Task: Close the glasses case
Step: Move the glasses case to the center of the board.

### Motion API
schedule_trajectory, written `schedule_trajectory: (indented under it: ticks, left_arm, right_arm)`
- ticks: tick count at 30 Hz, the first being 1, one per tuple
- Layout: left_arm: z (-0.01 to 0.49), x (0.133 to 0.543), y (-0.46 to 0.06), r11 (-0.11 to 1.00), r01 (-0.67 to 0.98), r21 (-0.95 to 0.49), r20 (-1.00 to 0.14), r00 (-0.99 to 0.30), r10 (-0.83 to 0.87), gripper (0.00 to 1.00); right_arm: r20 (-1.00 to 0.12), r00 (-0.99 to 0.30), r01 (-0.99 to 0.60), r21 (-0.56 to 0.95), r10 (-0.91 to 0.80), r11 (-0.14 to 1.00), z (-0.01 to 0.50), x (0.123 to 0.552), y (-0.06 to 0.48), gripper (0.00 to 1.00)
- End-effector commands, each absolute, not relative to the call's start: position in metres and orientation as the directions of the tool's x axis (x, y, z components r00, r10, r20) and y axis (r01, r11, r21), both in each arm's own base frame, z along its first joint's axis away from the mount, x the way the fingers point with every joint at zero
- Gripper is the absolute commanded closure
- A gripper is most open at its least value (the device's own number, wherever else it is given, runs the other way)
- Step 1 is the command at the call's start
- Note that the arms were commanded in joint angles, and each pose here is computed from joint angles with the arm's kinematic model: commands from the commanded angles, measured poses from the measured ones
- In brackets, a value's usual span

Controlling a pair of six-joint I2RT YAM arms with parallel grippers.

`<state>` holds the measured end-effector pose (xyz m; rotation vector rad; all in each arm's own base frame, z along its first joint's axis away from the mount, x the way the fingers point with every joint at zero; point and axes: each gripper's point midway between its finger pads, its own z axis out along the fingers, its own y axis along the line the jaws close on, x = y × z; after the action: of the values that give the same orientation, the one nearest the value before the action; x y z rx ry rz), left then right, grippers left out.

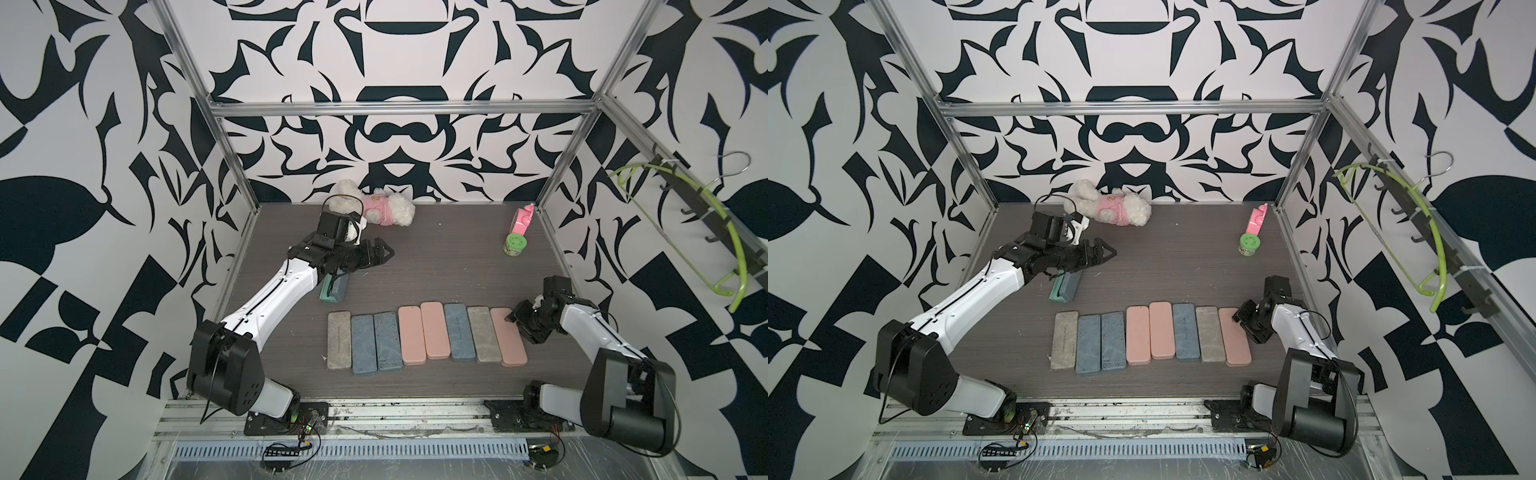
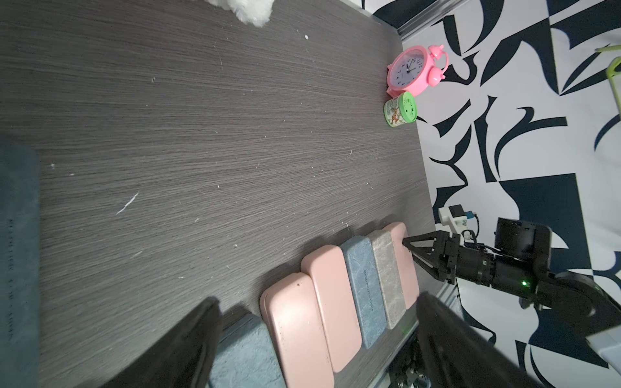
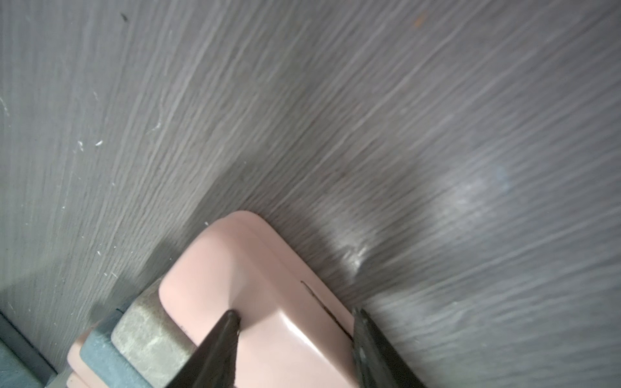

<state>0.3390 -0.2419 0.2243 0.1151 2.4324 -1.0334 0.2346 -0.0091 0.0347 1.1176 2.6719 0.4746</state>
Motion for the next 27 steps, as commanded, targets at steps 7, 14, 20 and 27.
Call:
schedule_trajectory:
  ticks: [7,14,20,27]
  left_arm:
    - [0.250,0.323,-0.211,0.717,0.223,-0.660,-0.478,-0.861,-0.172,0.04]
    - [0.243,0.323,-0.180,0.755,0.136,-0.641,-0.454,-0.860,-0.231,0.04]
    - [0.234,0.327,-0.151,0.800,0.057,-0.597,-0.443,-0.855,-0.270,0.04]
    - [0.211,0.330,-0.120,0.889,-0.042,-0.456,-0.455,-0.847,-0.273,0.04]
  right_arm:
    - [0.022,-0.730,0.645,0.355,0.683,0.677,0.023,0.221,0.041,0.44]
    - [0.006,-0.716,0.657,0.342,0.698,0.672,0.021,0.217,0.064,0.44]
    - [-0.017,-0.727,0.638,0.356,0.687,0.683,0.024,0.218,0.088,0.43]
    - [-0.028,-0.759,0.585,0.410,0.650,0.700,0.037,0.228,0.109,0.30]
